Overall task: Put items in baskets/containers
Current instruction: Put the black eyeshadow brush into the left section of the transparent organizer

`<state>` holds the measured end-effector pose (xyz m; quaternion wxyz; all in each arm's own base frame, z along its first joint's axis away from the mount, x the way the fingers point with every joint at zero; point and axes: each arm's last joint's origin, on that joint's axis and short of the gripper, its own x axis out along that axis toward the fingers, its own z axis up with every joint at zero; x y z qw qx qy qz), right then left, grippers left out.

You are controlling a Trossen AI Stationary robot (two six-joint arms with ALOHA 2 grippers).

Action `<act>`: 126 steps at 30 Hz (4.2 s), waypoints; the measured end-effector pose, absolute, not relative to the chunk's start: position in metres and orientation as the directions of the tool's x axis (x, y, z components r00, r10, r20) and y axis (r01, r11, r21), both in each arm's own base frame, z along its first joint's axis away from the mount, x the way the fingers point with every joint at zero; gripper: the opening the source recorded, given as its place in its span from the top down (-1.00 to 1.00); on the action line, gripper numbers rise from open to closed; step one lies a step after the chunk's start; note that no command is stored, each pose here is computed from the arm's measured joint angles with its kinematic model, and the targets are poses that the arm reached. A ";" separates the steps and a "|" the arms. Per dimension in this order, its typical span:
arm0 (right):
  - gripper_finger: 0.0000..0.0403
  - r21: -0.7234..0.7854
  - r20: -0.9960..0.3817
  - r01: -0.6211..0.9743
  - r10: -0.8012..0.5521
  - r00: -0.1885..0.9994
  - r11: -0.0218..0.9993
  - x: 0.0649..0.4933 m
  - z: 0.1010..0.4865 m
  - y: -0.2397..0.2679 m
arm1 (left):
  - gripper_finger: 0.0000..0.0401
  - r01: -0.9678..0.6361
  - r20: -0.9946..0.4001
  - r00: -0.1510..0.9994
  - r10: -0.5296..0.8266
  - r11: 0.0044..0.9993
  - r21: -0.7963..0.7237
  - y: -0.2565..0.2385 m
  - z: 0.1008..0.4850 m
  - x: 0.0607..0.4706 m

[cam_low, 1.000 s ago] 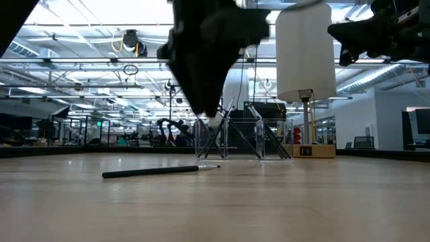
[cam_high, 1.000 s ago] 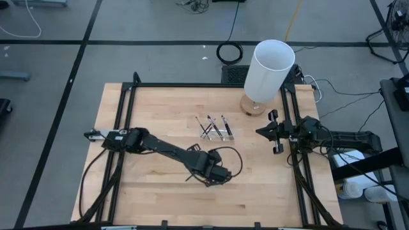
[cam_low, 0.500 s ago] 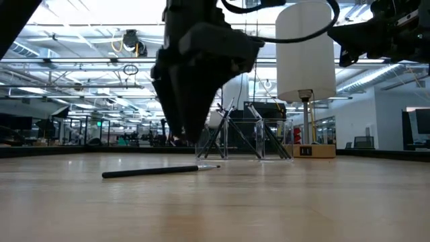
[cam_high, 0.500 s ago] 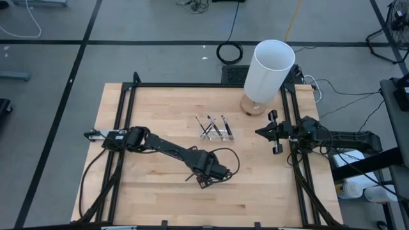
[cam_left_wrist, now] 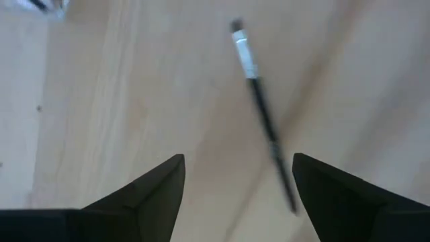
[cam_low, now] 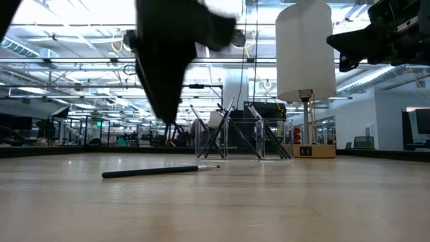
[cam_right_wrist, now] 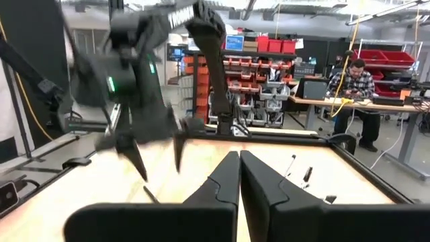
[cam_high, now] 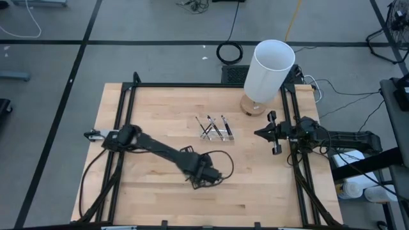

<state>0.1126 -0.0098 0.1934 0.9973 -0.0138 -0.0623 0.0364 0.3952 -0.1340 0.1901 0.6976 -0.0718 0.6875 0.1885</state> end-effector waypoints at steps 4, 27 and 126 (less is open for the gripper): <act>1.00 -0.037 0.121 -0.069 0.073 0.990 0.997 0.113 0.193 -0.010 | -0.41 -0.298 -0.972 0.186 0.146 0.951 0.086 -0.144 0.224 0.377; 1.00 -0.073 0.148 -0.060 0.070 0.987 0.996 0.112 0.196 -0.010 | -0.35 -0.472 -0.936 0.352 -0.015 0.860 -0.192 -0.129 0.183 0.379; 1.00 -0.070 0.146 -0.060 0.070 0.987 0.996 0.112 0.196 -0.010 | 0.98 -0.329 -0.987 0.161 -0.005 0.942 -0.059 -0.114 0.156 0.377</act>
